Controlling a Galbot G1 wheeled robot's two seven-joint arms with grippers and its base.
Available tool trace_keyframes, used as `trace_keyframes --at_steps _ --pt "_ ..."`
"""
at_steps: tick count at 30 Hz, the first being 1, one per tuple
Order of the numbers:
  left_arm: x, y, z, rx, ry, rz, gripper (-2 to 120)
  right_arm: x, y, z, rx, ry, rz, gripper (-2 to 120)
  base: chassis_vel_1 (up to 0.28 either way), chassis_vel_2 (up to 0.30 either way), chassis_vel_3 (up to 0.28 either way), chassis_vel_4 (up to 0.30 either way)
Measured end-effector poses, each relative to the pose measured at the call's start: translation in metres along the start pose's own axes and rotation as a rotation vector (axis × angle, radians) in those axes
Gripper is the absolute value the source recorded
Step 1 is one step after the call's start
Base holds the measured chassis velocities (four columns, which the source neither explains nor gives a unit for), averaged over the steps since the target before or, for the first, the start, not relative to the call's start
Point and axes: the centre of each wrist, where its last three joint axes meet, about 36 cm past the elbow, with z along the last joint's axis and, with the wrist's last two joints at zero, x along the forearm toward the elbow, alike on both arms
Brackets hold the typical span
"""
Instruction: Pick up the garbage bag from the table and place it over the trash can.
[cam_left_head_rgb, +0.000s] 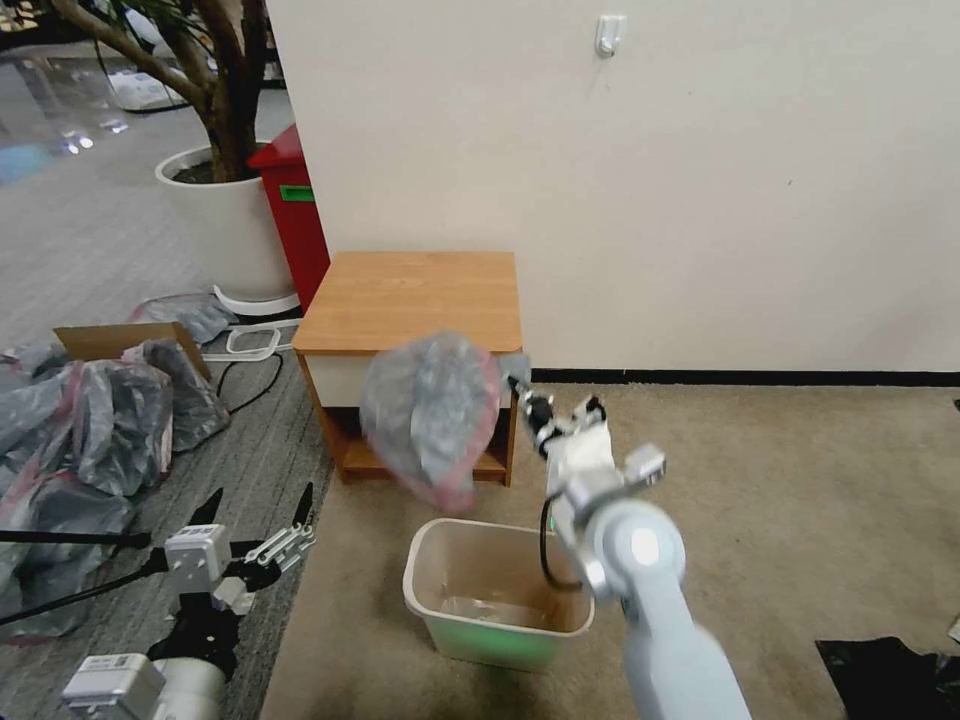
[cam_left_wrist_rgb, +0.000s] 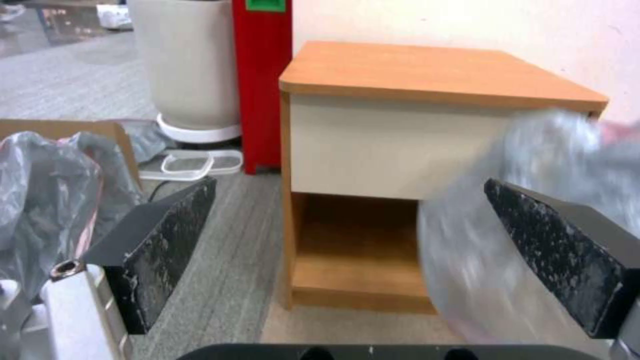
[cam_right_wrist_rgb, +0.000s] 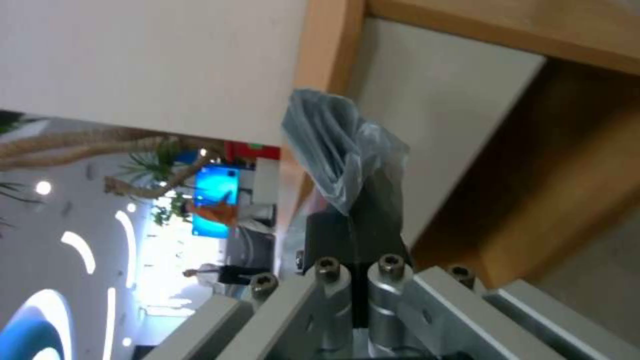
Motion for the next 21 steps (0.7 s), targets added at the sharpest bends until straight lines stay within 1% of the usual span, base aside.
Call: trace_keyframes --at_steps 1,3,5,7,8,9,13,14,17,19,21 --pt "0.0 0.0 0.0 0.0 0.0 0.0 100 0.0 0.0 0.0 0.0 0.0 0.0 0 0.0 0.0 0.0 0.0" --pt "-0.001 0.0 0.0 0.0 -0.003 0.002 100 0.021 -0.003 0.006 0.018 0.01 0.051 0 0.0 0.0 0.0 0.0" --pt "-0.001 0.0 -0.001 0.0 -0.004 0.002 100 0.026 -0.003 0.006 0.023 0.012 0.069 0 0.0 0.0 0.0 0.0" --pt "-0.002 0.0 -0.001 0.002 -0.009 0.005 100 0.041 -0.003 0.006 0.033 0.016 0.127 0 0.0 0.0 0.0 0.0" --pt "-0.002 0.0 -0.001 0.002 -0.009 0.005 100 0.041 -0.003 0.006 0.033 0.016 0.127 0 0.0 0.0 0.0 0.0" --pt "-0.003 0.0 -0.002 0.004 -0.01 0.006 100 0.047 -0.003 0.005 0.036 0.017 0.156 0 0.0 0.0 0.0 0.0" --pt "-0.004 0.0 -0.002 0.009 -0.013 0.012 100 0.063 0.002 0.007 0.042 0.013 0.253 0 0.0 0.0 0.0 0.0" --pt "-0.004 0.0 -0.002 0.009 -0.013 0.012 100 0.063 0.002 0.007 0.042 0.013 0.253 0 0.0 0.0 0.0 0.0" --pt "-0.005 0.0 -0.003 0.01 -0.011 0.015 100 0.075 0.008 0.013 0.038 0.015 0.323 0 0.0 0.0 0.0 0.0" --pt "-0.005 0.0 -0.003 0.011 -0.01 0.017 100 0.077 0.009 0.015 0.036 0.017 0.335 0 0.0 0.0 0.0 0.0" --pt "-0.007 0.001 -0.004 0.013 -0.004 0.027 100 0.084 0.014 0.022 0.024 0.023 0.374 0 0.0 0.0 0.0 0.0"
